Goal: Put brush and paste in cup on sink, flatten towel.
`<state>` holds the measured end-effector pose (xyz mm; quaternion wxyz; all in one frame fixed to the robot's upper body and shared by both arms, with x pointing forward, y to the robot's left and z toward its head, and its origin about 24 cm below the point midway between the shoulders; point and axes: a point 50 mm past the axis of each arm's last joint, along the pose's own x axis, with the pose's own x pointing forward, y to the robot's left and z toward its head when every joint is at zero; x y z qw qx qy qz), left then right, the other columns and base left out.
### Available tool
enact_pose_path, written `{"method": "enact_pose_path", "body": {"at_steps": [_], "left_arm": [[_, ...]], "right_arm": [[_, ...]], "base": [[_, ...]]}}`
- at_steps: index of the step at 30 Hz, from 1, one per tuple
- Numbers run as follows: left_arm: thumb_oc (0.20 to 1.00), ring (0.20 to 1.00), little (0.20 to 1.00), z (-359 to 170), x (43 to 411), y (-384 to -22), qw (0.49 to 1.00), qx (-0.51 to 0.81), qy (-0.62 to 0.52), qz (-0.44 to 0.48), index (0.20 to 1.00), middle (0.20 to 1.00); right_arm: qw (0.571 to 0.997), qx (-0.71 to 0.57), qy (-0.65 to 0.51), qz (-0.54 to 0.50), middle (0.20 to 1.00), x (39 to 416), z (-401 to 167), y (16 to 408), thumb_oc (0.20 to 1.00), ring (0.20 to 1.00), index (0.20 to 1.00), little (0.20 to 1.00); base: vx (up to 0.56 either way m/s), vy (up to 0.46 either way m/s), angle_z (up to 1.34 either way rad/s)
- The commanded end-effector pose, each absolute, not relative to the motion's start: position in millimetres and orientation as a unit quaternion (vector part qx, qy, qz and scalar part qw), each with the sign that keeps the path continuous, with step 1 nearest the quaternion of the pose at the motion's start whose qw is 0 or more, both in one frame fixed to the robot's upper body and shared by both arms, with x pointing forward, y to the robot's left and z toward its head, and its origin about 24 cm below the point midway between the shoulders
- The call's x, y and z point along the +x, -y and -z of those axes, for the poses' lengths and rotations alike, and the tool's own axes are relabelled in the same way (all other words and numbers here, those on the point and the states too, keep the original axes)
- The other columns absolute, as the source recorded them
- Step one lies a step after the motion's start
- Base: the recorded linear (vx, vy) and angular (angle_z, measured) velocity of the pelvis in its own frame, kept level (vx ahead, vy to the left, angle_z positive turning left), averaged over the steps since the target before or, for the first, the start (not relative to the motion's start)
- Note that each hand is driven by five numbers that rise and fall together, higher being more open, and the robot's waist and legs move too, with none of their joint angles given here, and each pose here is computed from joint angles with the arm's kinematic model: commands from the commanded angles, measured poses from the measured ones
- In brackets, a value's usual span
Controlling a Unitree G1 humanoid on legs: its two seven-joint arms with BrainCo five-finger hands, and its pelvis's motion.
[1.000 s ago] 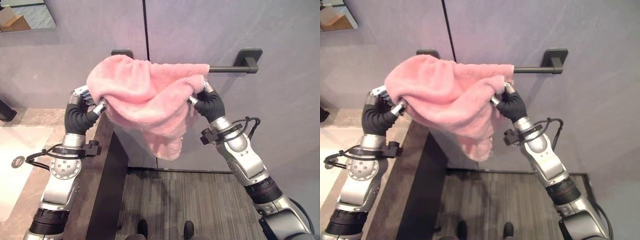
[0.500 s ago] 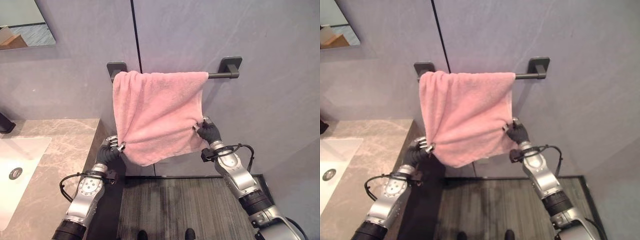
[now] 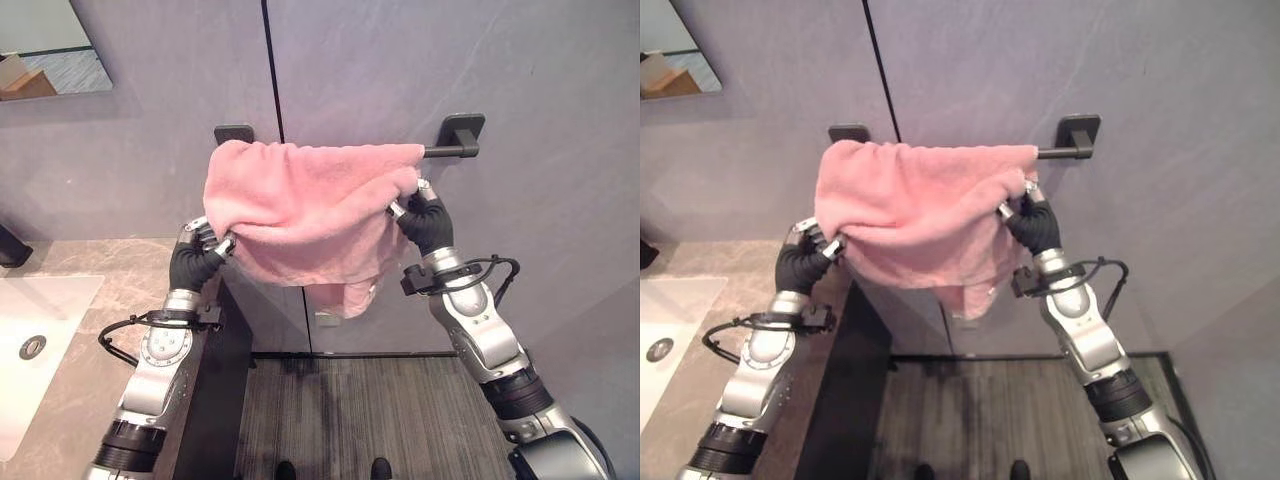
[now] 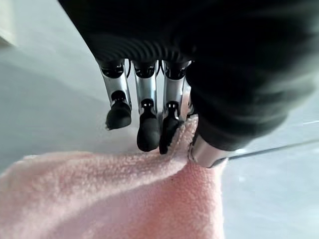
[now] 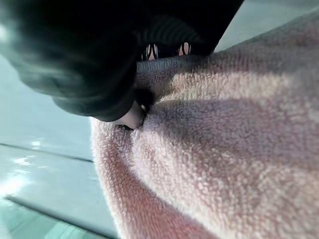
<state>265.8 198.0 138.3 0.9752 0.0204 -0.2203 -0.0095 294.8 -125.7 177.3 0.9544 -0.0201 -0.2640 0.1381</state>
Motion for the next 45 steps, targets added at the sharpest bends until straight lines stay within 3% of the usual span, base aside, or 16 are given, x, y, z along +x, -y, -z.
{"method": "enact_pose_path", "body": {"at_steps": [1,6,10,28,38,40,42,43,45], "left_arm": [[0.200,0.200,0.200,-163.4,272.5,-202.5,0.957,-0.026,0.288,-0.003,0.200,0.200],[0.200,0.200,0.200,-91.2,283.5,-196.4,0.993,0.007,0.117,0.015,0.200,0.200],[0.200,0.200,0.200,-66.0,279.3,-203.2,0.998,0.039,0.058,0.006,0.200,0.200],[0.200,0.200,0.200,-151.3,268.0,-209.1,0.961,-0.015,0.271,-0.044,0.200,0.200],[0.200,0.200,0.200,-90.7,270.7,-217.7,0.990,0.010,0.127,-0.052,0.200,0.200],[0.275,0.275,0.275,-85.6,269.3,-220.0,0.992,0.015,0.114,-0.054,0.275,0.275],[0.282,0.282,0.282,-84.6,269.1,-220.5,0.992,0.012,0.112,-0.054,0.282,0.282],[0.225,0.225,0.225,-83.6,269.1,-221.1,0.992,0.013,0.109,-0.055,0.225,0.225],[0.200,0.200,0.200,-82.0,269.8,-221.4,0.993,0.012,0.105,-0.057,0.200,0.200]], "right_arm": [[0.926,0.013,0.360,-0.111,0.200,291.7,-211.2,127.6,0.200,0.200,0.200,0.200],[0.974,0.008,0.212,-0.085,0.200,312.1,-147.9,134.8,0.200,0.200,0.200,0.200],[0.987,-0.008,0.150,-0.064,0.200,319.0,-124.6,146.9,0.200,0.200,0.200,0.200],[0.933,0.001,0.356,-0.060,0.200,296.4,-208.2,143.0,0.200,0.200,0.200,0.200],[0.972,-0.022,0.233,-0.020,0.200,310.2,-153.1,159.0,0.200,0.200,0.200,0.200],[0.978,-0.013,0.210,-0.012,0.200,311.6,-143.4,162.6,0.200,0.200,0.200,0.200],[0.978,-0.010,0.209,-0.014,0.200,311.7,-143.6,162.3,0.200,0.200,0.200,0.200],[0.978,-0.010,0.209,-0.014,0.200,311.8,-143.6,162.8,0.200,0.200,0.200,0.200],[0.978,-0.009,0.207,-0.013,0.200,312.8,-143.1,162.8,0.200,0.200,0.200,0.200]], "base": [[0.00,0.000,0.00],[0.00,0.000,0.00],[0.00,0.000,0.00],[0.00,0.000,0.00],[0.00,0.000,0.00],[0.00,0.000,0.00],[0.00,0.000,0.00],[0.00,0.000,0.00],[0.00,0.000,0.00]]}}
